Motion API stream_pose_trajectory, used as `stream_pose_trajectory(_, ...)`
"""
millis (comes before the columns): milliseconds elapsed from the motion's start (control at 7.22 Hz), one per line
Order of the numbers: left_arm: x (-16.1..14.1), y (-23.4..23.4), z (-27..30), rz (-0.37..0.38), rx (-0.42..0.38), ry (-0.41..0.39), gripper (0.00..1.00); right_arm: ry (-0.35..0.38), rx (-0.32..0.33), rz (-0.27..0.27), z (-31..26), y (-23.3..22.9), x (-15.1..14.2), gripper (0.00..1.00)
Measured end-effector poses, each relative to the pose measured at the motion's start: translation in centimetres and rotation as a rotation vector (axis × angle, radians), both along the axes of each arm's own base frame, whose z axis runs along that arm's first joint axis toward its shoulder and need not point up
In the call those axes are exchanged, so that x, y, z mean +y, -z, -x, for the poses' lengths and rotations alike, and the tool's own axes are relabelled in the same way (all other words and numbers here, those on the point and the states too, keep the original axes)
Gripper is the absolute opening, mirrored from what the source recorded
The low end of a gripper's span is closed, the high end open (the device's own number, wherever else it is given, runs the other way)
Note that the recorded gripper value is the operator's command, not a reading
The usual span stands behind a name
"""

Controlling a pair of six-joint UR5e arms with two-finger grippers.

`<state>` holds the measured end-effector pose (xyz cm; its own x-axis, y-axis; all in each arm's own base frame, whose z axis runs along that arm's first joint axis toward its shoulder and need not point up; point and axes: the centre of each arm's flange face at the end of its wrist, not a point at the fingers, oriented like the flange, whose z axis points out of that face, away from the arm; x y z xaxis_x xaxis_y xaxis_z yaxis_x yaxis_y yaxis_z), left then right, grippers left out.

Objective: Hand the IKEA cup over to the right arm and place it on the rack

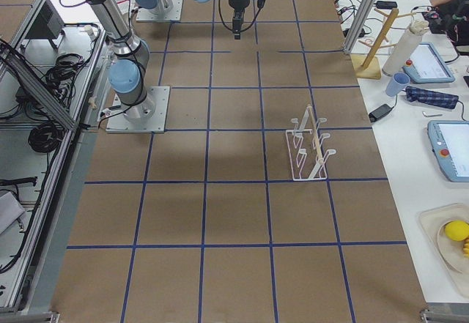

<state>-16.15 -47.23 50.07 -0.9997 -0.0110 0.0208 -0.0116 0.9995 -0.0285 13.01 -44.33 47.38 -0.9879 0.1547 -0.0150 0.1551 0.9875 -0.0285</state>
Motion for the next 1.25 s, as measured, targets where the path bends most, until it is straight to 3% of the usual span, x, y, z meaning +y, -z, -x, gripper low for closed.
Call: stream_pose_trajectory(1246,-1.4,0.9,-2.7,-0.008,0.001,0.002,1.0,0.0,0.0,-0.002,0.0,0.1,0.0,1.0)
